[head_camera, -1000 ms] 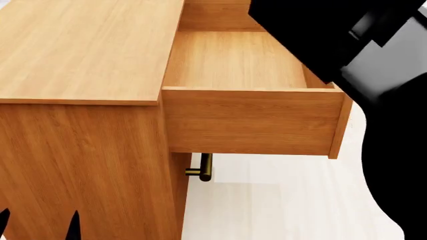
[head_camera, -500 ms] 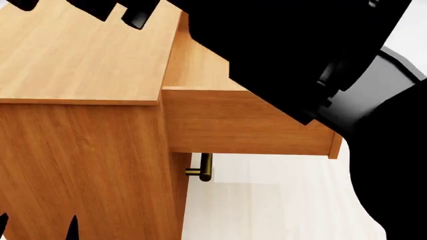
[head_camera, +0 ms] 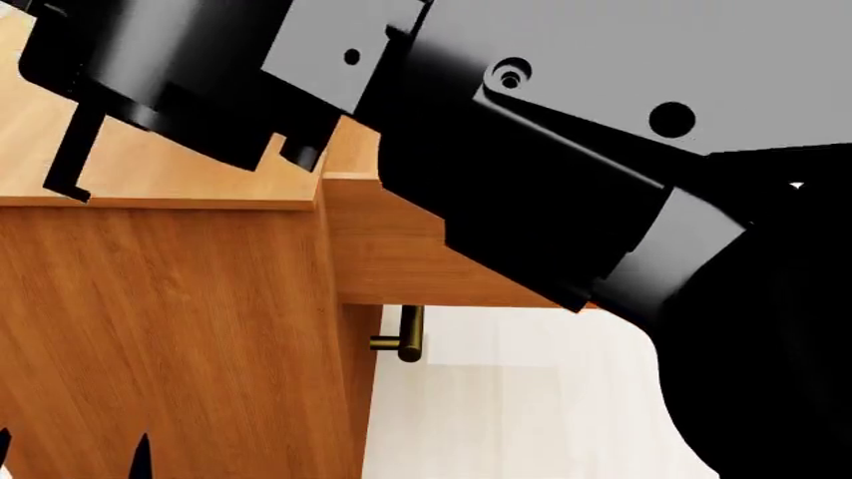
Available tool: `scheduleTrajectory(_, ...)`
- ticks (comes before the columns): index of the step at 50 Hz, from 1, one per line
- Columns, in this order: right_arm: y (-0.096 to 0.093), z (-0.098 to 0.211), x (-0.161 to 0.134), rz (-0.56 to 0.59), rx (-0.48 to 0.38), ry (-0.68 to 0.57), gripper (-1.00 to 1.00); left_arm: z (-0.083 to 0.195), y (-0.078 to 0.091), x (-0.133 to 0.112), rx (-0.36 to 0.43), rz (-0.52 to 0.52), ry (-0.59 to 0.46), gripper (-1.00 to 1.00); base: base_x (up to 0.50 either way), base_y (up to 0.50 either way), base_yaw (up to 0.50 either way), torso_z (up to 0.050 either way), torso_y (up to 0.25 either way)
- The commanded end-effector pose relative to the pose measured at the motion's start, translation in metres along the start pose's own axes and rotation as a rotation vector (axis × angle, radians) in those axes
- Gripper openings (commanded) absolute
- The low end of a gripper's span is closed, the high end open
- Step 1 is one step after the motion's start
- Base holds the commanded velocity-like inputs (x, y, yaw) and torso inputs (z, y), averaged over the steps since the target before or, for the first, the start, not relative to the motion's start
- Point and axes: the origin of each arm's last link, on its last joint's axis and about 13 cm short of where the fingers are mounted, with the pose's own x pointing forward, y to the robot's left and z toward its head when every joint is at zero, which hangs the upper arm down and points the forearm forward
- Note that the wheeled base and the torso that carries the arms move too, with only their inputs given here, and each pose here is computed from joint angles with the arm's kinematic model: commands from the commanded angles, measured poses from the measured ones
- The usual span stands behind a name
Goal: Put the bowl on top of the cabinet.
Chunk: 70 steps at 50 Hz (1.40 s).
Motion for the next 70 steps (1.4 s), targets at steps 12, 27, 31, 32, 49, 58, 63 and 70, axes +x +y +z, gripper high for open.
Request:
scheduleTrajectory(12, 0.007, -0.005, 0.006, 0.006, -0.054, 0.007, -1.00, 0.000, 0.002, -0.001, 0.005, 0.000, 0.000, 1.00, 0.00, 0.00, 0.00, 0.000, 0.001)
scheduleTrajectory(27, 0.018, -0.014, 0.017, 0.045, -0.064, 0.026, -1.00, -0.001, 0.001, -0.003, 0.009, -0.003, -0.002, 1.00, 0.00, 0.00, 0.00, 0.000, 0.000)
scheduleTrajectory(31, 0.019, -0.015, 0.018, 0.051, -0.064, 0.028, -1.00, -0.001, 0.001, -0.002, 0.010, -0.003, -0.001, 1.00, 0.00, 0.00, 0.00, 0.000, 0.000)
scheduleTrajectory(32, 0.018, -0.015, 0.017, 0.051, -0.065, 0.027, -1.00, -0.001, 0.001, -0.002, 0.010, -0.003, -0.001, 1.00, 0.00, 0.00, 0.00, 0.000, 0.000)
scheduleTrajectory(49, 0.014, -0.009, 0.011, 0.028, -0.057, 0.023, 1.00, -0.001, 0.001, -0.004, 0.011, -0.007, -0.004, 1.00, 0.00, 0.00, 0.00, 0.000, 0.000)
scheduleTrajectory(58, 0.012, -0.004, 0.006, 0.019, -0.062, 0.018, 1.00, 0.000, 0.000, -0.006, 0.014, -0.011, -0.005, 1.00, 0.00, 0.00, 0.00, 0.000, 0.000)
scheduleTrajectory(63, 0.012, -0.002, 0.004, 0.013, -0.069, 0.014, 1.00, 0.000, 0.000, -0.007, 0.014, -0.012, -0.008, 1.00, 0.00, 0.00, 0.00, 0.000, 0.000)
scheduleTrajectory(70, 0.010, 0.000, 0.002, 0.010, -0.064, 0.007, 1.00, 0.002, -0.001, -0.007, 0.011, -0.011, -0.009, 1.00, 0.00, 0.00, 0.00, 0.000, 0.000)
